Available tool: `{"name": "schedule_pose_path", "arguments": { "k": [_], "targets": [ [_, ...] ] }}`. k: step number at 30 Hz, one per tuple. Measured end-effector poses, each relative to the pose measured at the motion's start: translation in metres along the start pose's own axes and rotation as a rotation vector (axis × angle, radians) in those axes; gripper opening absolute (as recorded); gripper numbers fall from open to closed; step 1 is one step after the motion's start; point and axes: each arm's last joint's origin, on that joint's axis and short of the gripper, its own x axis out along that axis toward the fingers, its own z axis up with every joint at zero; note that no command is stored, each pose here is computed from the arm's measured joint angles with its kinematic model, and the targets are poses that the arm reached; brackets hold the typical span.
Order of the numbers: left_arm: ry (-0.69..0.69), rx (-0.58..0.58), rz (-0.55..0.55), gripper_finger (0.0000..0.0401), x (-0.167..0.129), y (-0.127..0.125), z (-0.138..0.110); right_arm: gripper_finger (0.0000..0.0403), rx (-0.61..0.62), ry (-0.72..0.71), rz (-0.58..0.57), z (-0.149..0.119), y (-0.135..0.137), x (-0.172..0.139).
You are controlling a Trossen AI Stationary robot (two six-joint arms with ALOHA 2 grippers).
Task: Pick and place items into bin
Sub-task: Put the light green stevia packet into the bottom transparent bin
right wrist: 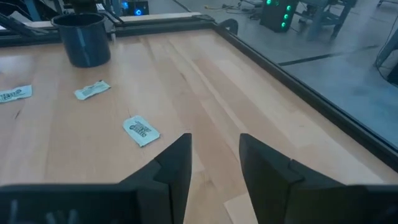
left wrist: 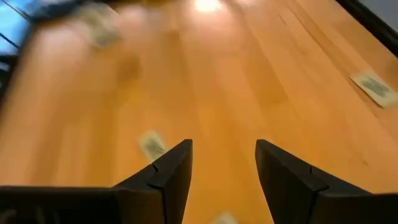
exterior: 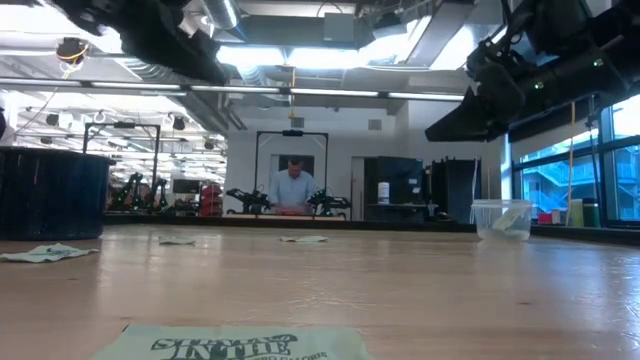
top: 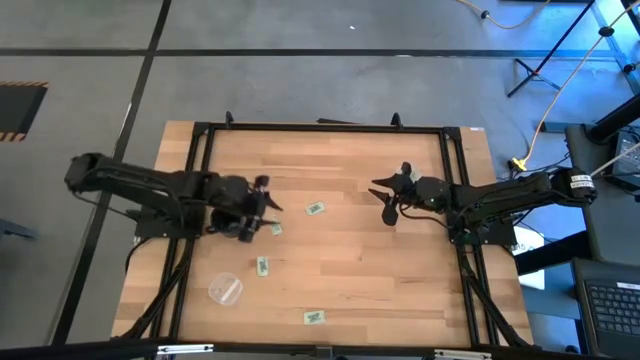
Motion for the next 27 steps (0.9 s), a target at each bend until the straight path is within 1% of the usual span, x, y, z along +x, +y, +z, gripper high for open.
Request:
{"name": "schedule_pose_path", "arguments": {
  "k": [4, 7, 10, 13, 19, 21, 27],
  "targets": [
    [0.114, -0.041, -0.069, 0.0162, 0.017, -0.018, -0.001, 0.0138, -0.001, 0.012, 0.0, -0.001, 0.0, 0.0],
    [0.186, -0.043, -0.111, 0.0151, 0.026, -0.032, -0.006, 0.0138, 0.003, 0.013, -0.001, -0.001, 0.0, 0.0],
    [0.23, -0.03, -0.146, 0.0143, 0.032, -0.044, -0.01, 0.0138, 0.001, 0.02, -0.001, -0.002, 0.0, 0.0],
    [0.249, -0.014, -0.15, 0.0142, 0.036, -0.055, -0.012, 0.0138, 0.017, 0.026, -0.002, -0.003, 0.0, 0.0],
    [0.308, -0.059, -0.153, 0.0152, 0.046, -0.064, -0.018, 0.0138, 0.028, 0.027, -0.002, -0.003, 0.0, 0.0],
    [0.335, -0.052, -0.159, 0.0152, 0.051, -0.067, -0.021, 0.0138, 0.046, 0.027, -0.002, -0.003, 0.0, 0.0],
    [0.43, -0.027, -0.186, 0.0146, 0.067, -0.077, -0.034, 0.0138, 0.048, 0.031, -0.003, -0.003, 0.0, 0.0]
  ]
}}
